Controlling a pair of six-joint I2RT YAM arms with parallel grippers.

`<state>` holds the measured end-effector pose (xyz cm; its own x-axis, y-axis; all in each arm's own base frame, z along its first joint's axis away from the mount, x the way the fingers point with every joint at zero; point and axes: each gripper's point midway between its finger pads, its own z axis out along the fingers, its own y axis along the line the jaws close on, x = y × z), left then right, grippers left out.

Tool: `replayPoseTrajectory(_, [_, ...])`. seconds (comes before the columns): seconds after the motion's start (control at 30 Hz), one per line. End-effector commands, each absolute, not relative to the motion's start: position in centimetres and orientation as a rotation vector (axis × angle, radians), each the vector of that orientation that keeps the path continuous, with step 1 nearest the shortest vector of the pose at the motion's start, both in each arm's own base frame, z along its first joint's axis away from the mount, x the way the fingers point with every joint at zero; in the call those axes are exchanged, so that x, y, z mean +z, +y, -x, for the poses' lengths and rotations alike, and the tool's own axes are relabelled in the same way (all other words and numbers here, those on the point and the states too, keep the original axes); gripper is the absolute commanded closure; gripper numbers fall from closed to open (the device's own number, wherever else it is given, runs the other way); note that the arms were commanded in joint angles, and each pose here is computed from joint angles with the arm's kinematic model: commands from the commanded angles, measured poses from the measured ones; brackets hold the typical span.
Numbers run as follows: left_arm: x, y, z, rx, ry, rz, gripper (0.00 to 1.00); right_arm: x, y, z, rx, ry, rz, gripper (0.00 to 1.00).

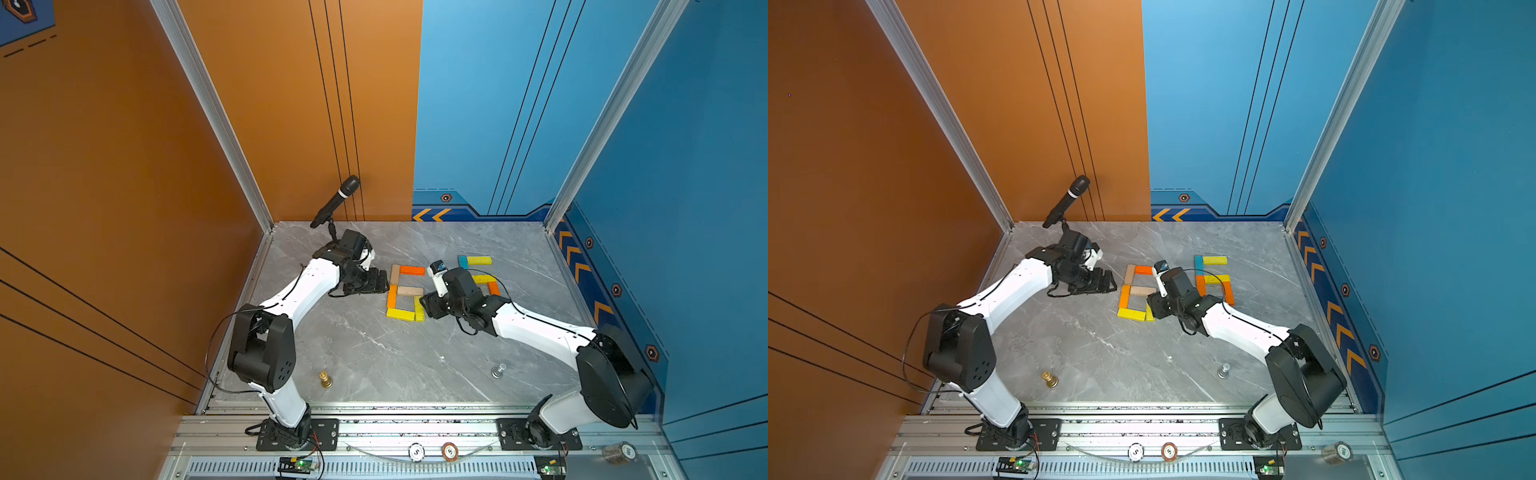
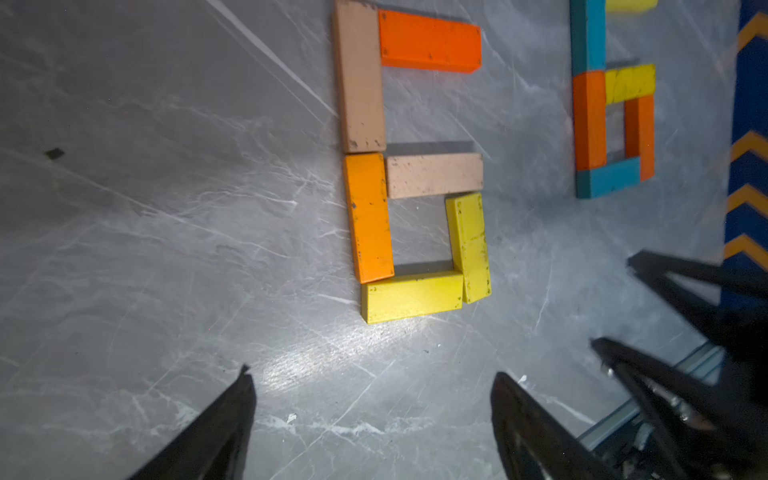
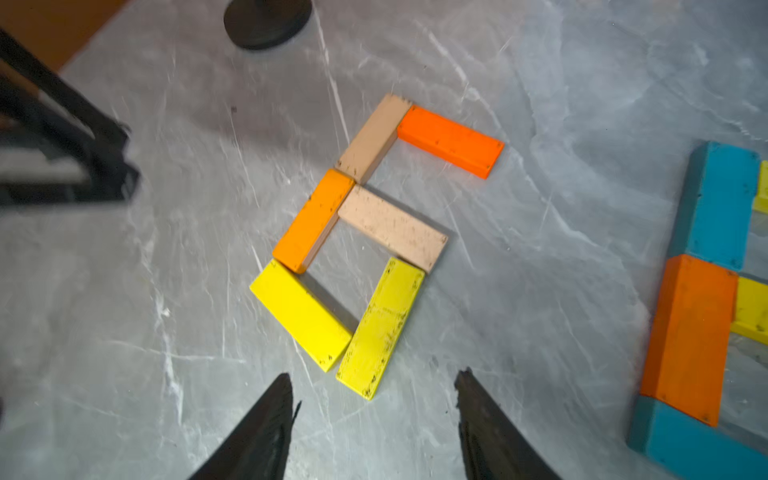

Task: Assemble the number 6 with building blocks
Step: Assemble the building block at the center of the board.

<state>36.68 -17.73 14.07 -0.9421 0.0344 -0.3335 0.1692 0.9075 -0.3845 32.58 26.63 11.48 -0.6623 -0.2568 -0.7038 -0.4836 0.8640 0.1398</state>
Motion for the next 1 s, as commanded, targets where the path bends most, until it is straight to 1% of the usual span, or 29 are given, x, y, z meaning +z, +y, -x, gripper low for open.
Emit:
replayPoseTrajectory(0.0, [14.8,-18.3,-35.7,-0.673,2.719,-0.242,0.03,8.2,25.8,-30.2,0.264,2.417,0.595,0.31])
replayPoseTrajectory(0.13, [15.4,-17.7,-35.9,-0.673,2.666,-0.258,0.00,6.7,26.5,-29.2,0.219,2.459,0.615,0.28])
replayPoseTrajectory(0.17, [15.5,-17.5,-35.9,-0.682,2.656,-0.256,0.02,6.4,26.6,-29.1,0.208,2.469,0.614,0.27])
replayPoseTrajectory(0.27, [15.6,-17.1,-36.1,-0.673,2.631,-0.247,0.02,5.4,26.6,-29.2,0.190,2.506,0.595,0.25])
replayPoseTrajectory(0.5, [15.5,-17.0,-36.0,-0.683,2.614,-0.234,0.02,3.4,27.0,-29.3,0.158,2.575,0.602,0.25])
replayPoseTrajectory(0.97, [15.4,-16.9,-36.3,-0.686,2.612,-0.213,0.02,2.5,27.4,-30.5,0.127,2.608,0.557,0.27])
